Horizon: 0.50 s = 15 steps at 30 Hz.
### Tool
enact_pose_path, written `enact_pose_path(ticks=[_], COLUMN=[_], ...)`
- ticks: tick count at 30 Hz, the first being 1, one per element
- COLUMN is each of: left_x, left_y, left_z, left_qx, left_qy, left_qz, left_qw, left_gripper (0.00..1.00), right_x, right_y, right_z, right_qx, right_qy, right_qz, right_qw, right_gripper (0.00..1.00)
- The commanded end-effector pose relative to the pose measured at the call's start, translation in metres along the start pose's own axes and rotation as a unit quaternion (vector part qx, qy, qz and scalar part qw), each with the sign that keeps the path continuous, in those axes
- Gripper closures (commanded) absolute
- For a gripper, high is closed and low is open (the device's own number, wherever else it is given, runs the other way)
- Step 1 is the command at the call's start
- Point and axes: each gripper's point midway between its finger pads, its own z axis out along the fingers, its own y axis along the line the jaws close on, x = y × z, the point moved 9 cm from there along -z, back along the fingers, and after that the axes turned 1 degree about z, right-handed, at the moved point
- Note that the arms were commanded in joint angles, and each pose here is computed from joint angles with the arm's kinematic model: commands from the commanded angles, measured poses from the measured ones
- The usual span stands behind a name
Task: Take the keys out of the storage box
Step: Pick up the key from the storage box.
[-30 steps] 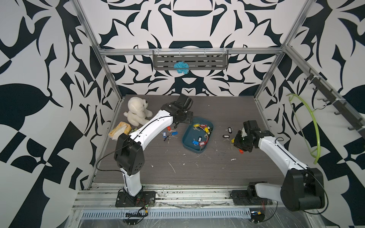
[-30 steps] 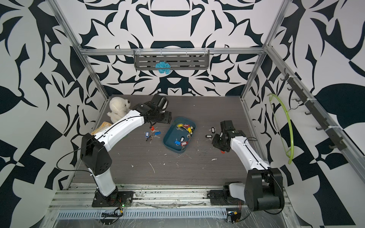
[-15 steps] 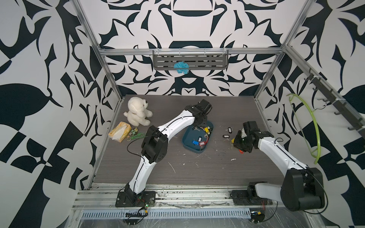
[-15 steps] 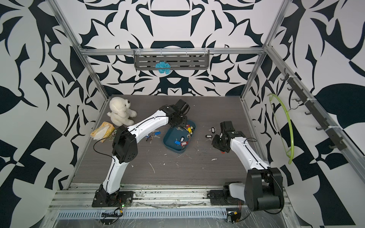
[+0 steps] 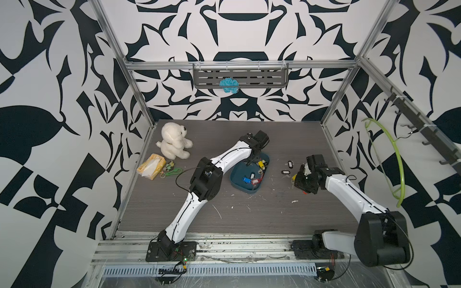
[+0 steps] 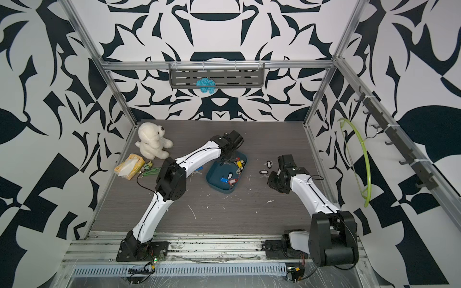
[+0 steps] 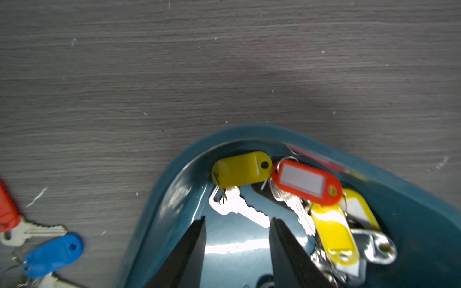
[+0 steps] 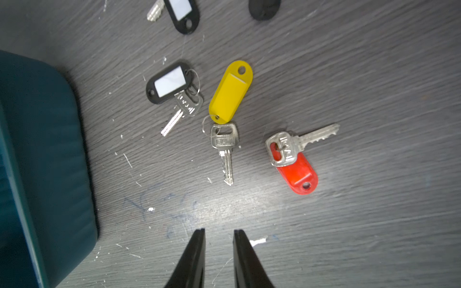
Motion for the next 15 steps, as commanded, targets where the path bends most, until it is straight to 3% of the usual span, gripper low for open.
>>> enact_pose_path(ticks=[1,15], left_x=[-0.002,0.002], left_y=[0.000,0.004], left_z=[0.006,0.036], left_qx=[-0.021,-0.048], left_qy=[-0.004,0.000], left_qz=[-0.024,-0.078], left_qw=[0.999,0.996], left_gripper=[0.54,0.59], right_x=[-0.001,0.006], right_y=[0.001,0.000], right_z=[0.005,0.014], right_qx=[-0.006,-0.027], right_qy=[0.004,0.027], right_qz=[-0.009,-0.017], right_qw=[1.000,0.999], right_gripper=[0.74,0.75])
